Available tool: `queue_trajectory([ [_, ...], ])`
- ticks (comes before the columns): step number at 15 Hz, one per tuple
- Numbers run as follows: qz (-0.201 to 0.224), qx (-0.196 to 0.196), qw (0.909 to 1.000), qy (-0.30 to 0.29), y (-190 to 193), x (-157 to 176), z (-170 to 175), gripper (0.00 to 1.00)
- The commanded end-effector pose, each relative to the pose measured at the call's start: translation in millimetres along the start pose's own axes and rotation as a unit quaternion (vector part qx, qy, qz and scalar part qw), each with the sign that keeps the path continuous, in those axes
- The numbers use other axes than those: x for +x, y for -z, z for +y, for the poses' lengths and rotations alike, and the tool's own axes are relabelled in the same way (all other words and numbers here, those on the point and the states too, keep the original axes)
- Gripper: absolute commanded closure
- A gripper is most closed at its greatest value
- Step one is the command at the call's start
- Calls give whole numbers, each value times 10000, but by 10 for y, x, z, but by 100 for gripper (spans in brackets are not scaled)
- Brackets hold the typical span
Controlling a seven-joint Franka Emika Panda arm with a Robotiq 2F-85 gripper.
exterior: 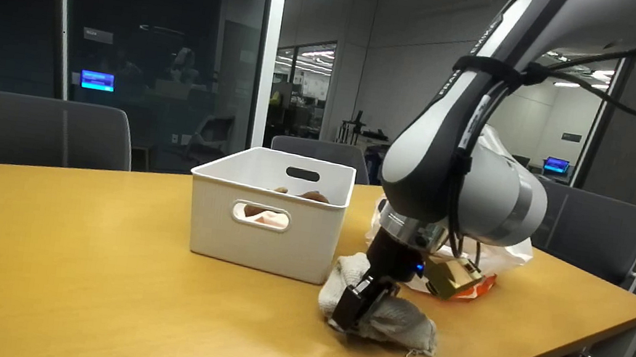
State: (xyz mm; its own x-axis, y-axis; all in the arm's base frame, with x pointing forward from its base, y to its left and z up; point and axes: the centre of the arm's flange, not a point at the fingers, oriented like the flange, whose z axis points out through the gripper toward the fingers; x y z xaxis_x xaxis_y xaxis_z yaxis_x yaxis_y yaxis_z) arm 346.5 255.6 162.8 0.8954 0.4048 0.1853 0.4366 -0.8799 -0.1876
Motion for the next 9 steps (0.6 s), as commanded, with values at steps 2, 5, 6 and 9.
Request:
queue_trajectory([
  [2,630,-776,9931,-618,738,-176,375,98],
  [5,355,7,9950,-936,1172,-279,405,98],
  [6,328,185,9944,-986,1292,-286,387,97],
  [9,450,994,9880,-1097,1668,-166,285,97],
])
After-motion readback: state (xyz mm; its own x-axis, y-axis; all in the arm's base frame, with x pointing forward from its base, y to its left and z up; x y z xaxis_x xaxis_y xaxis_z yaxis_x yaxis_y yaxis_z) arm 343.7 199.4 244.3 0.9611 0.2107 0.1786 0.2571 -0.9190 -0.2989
